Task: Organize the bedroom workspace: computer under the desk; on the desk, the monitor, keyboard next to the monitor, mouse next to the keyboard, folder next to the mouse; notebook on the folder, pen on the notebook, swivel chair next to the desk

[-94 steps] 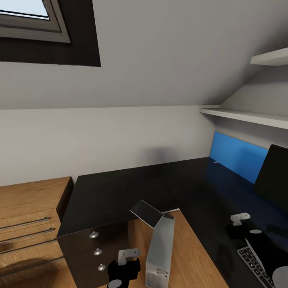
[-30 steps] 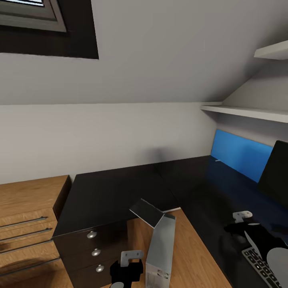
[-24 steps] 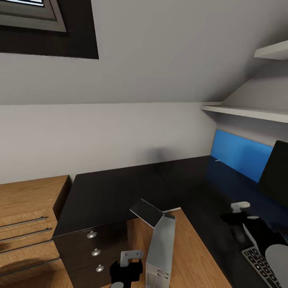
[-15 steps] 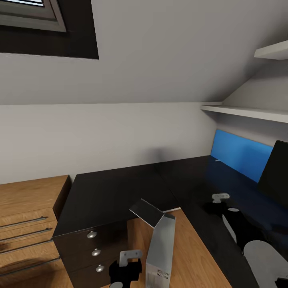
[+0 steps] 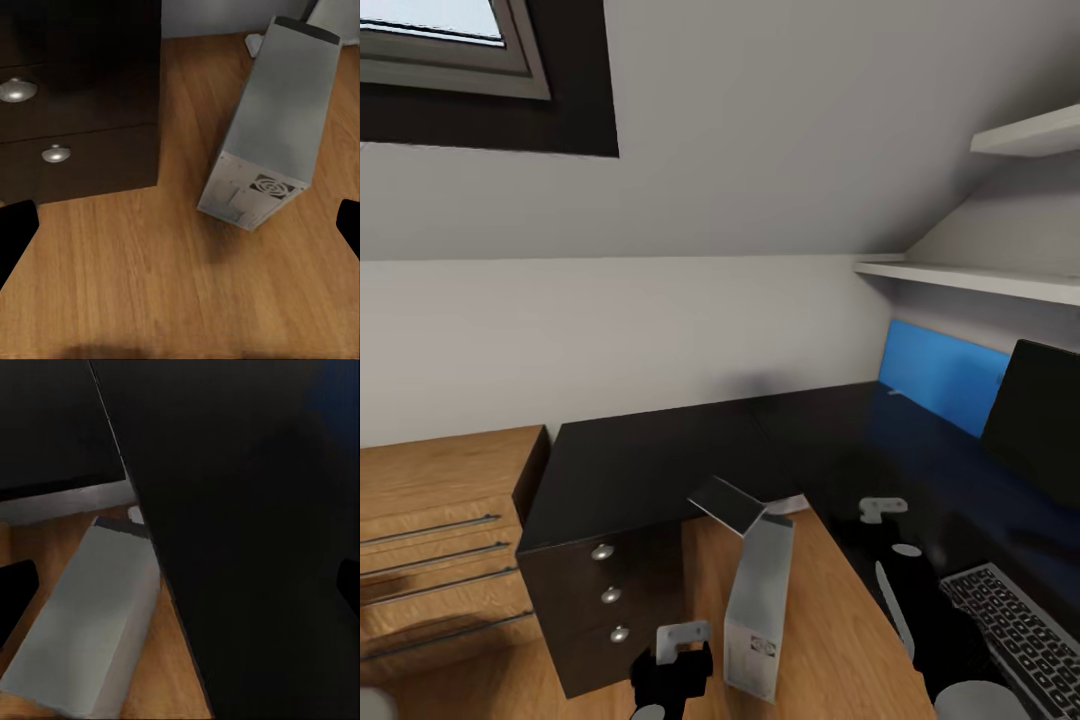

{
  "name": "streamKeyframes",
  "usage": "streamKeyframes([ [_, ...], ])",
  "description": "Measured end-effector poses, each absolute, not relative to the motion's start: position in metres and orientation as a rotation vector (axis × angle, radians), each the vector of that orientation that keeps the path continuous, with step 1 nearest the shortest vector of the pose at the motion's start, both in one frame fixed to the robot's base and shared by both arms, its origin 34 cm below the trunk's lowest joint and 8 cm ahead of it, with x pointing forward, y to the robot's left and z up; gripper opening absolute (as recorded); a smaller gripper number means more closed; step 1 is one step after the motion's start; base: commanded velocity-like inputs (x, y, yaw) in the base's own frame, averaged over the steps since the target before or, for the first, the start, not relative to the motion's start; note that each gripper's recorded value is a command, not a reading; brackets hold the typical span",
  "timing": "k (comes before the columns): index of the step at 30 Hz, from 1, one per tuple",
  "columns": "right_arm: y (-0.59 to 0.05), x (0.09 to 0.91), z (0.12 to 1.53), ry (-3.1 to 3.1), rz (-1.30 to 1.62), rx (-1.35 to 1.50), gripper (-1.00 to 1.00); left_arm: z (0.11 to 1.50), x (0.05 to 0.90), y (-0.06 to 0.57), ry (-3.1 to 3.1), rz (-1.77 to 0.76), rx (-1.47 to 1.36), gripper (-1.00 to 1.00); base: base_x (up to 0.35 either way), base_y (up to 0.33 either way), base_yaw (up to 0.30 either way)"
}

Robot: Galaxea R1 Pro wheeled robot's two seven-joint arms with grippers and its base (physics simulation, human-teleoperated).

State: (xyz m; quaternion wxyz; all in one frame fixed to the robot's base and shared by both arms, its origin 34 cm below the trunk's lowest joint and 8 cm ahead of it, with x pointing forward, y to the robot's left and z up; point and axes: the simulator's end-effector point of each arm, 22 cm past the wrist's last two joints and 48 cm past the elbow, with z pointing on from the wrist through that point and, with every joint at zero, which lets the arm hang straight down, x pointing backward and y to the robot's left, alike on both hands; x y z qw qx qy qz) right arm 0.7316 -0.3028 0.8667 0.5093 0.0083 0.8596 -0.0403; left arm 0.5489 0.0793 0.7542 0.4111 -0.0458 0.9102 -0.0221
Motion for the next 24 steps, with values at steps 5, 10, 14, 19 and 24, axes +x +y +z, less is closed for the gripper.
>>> streamKeyframes([
  [5,-0.292,0.728,0.862,2.073,-0.139,0.084,1.0,0.754,0.553,0.089,2.291,-0.046,-0.149,1.0,-0.334,0.0,0.001],
  [10,-0.274,0.721,0.84,2.086,-0.195,0.135,1.0,0.73,0.544,0.106,2.341,0.007,-0.17,1.0,-0.334,0.0,0.118],
  [14,-0.255,0.721,0.831,2.06,-0.205,0.107,1.0,0.722,0.543,0.117,2.353,0.029,-0.201,1.0,-0.333,0.0,0.239],
  [19,-0.231,0.712,0.805,2.008,-0.214,0.058,1.0,0.717,0.543,0.127,2.353,0.044,-0.235,1.0,-0.236,0.0,0.271],
  [24,-0.224,0.7,0.786,1.961,-0.217,0.074,1.0,0.679,0.521,0.155,2.382,0.139,-0.275,1.0,-0.039,0.0,0.278],
])
